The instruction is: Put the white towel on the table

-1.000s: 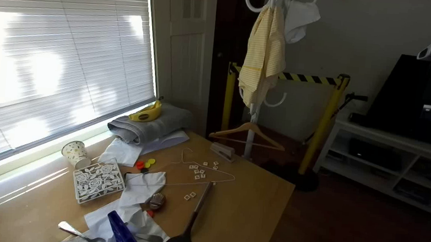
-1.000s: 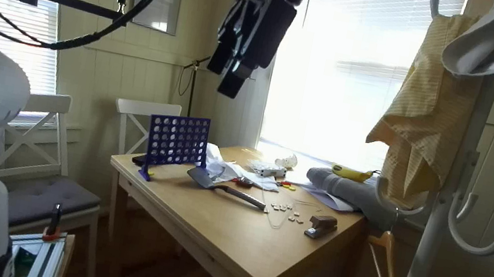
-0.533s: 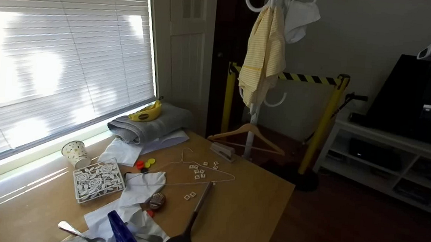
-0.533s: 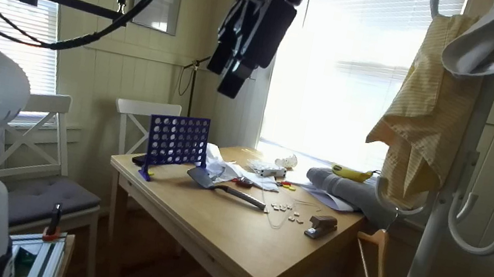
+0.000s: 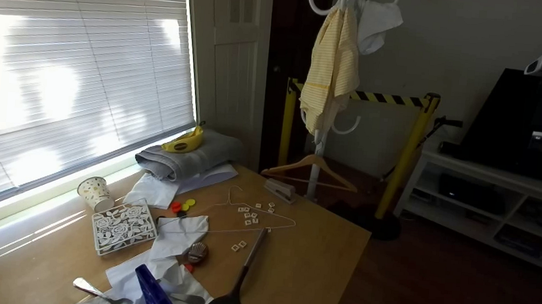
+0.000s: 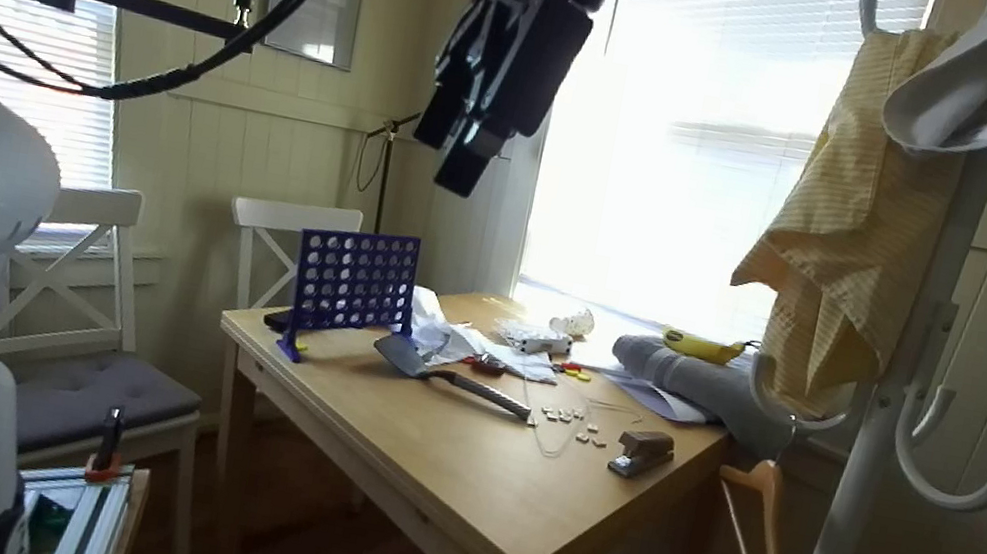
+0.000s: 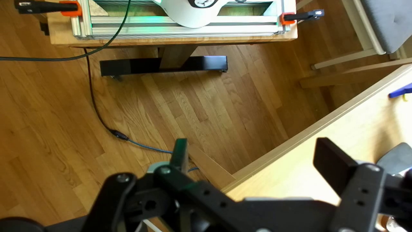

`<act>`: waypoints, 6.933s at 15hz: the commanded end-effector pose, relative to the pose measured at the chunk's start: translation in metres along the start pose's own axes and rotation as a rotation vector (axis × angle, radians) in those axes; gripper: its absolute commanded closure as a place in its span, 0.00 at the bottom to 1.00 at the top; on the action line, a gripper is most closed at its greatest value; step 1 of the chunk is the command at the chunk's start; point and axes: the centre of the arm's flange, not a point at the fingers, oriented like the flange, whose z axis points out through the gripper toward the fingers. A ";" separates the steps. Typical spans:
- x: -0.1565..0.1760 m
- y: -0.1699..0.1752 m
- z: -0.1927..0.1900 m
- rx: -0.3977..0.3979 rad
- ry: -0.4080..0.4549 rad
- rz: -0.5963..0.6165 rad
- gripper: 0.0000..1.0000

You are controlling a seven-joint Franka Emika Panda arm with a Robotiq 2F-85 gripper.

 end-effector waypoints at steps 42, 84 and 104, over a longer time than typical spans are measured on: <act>0.007 -0.015 -0.127 0.083 0.570 0.134 0.00; 0.195 0.002 -0.258 0.308 1.099 -0.178 0.00; 0.232 -0.019 -0.247 0.295 1.214 -0.339 0.99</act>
